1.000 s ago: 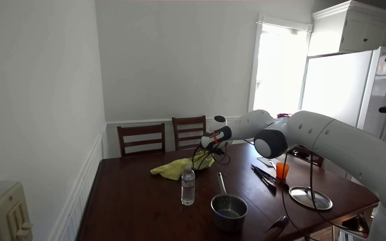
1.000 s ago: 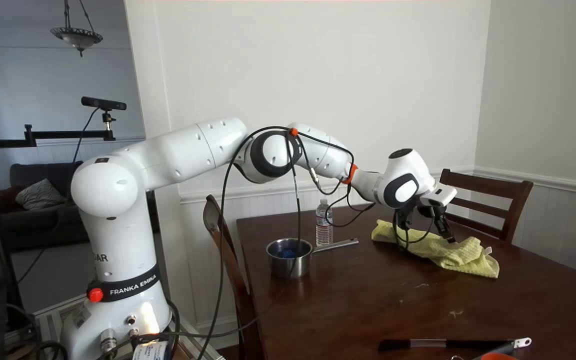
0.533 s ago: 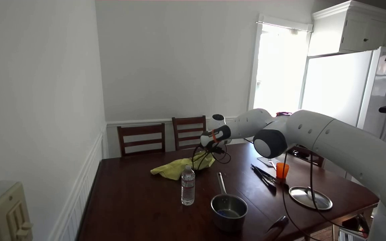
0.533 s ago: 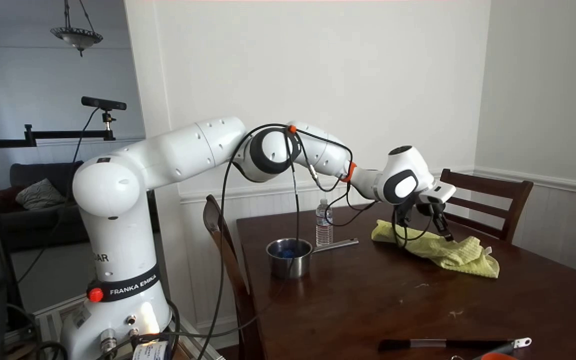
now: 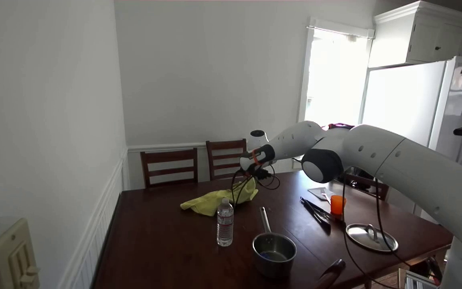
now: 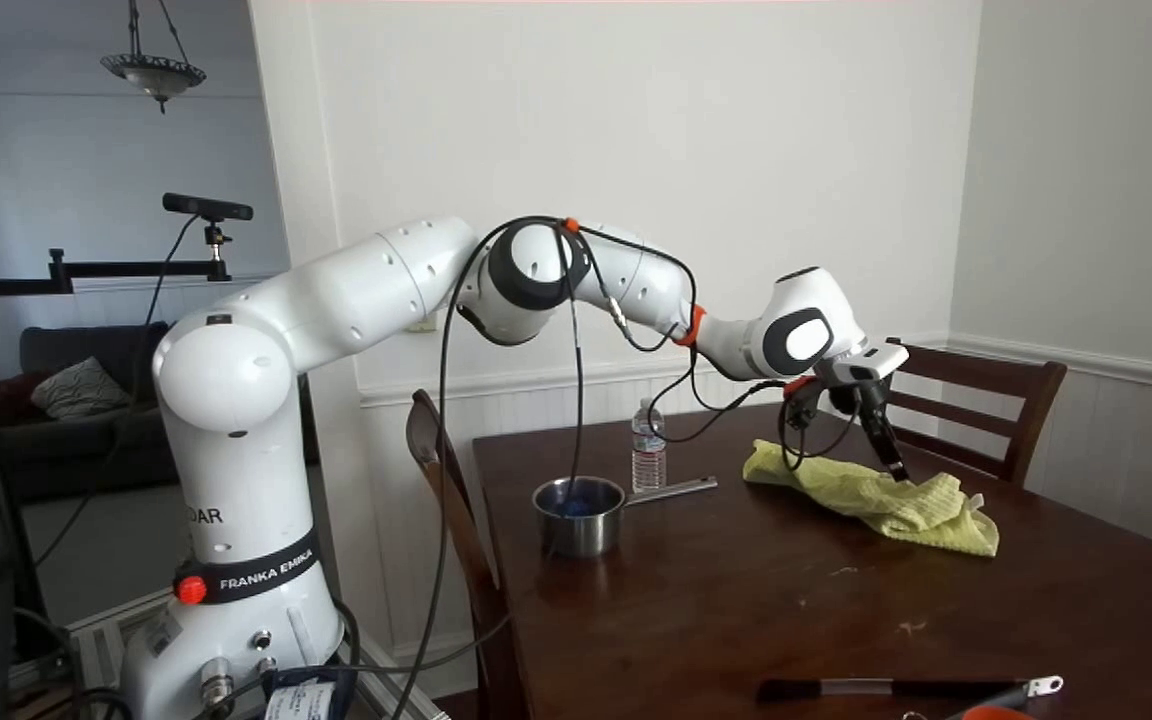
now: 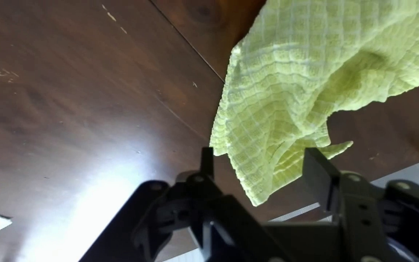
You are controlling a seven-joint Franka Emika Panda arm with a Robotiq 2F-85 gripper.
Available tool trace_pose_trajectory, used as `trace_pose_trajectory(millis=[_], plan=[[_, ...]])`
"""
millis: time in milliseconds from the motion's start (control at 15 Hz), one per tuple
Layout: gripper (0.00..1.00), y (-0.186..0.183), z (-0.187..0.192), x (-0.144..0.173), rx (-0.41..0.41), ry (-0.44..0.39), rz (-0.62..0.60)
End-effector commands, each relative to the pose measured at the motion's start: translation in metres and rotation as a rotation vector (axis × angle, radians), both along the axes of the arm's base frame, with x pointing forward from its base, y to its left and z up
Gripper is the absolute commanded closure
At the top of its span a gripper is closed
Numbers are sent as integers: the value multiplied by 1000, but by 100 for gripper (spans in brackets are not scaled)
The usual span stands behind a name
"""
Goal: Pick up the light green towel and spread it evenly on the table
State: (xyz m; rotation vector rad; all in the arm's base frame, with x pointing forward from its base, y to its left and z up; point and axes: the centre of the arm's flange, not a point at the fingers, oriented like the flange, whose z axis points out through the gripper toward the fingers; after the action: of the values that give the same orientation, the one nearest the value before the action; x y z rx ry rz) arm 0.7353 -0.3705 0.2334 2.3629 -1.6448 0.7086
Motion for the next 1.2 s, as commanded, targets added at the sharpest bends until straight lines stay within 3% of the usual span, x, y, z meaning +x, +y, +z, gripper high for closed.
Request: trace_pose_trajectory(millis=[0, 267, 533, 800, 1133], plan=[[5, -1, 7, -42, 102, -9, 46], [0, -33, -3, -69, 152, -24, 109], [0, -54, -19, -68, 130, -176, 199], [0, -46, -41, -47, 215, -328, 244], [0, -40, -59, -48, 265, -334, 235]])
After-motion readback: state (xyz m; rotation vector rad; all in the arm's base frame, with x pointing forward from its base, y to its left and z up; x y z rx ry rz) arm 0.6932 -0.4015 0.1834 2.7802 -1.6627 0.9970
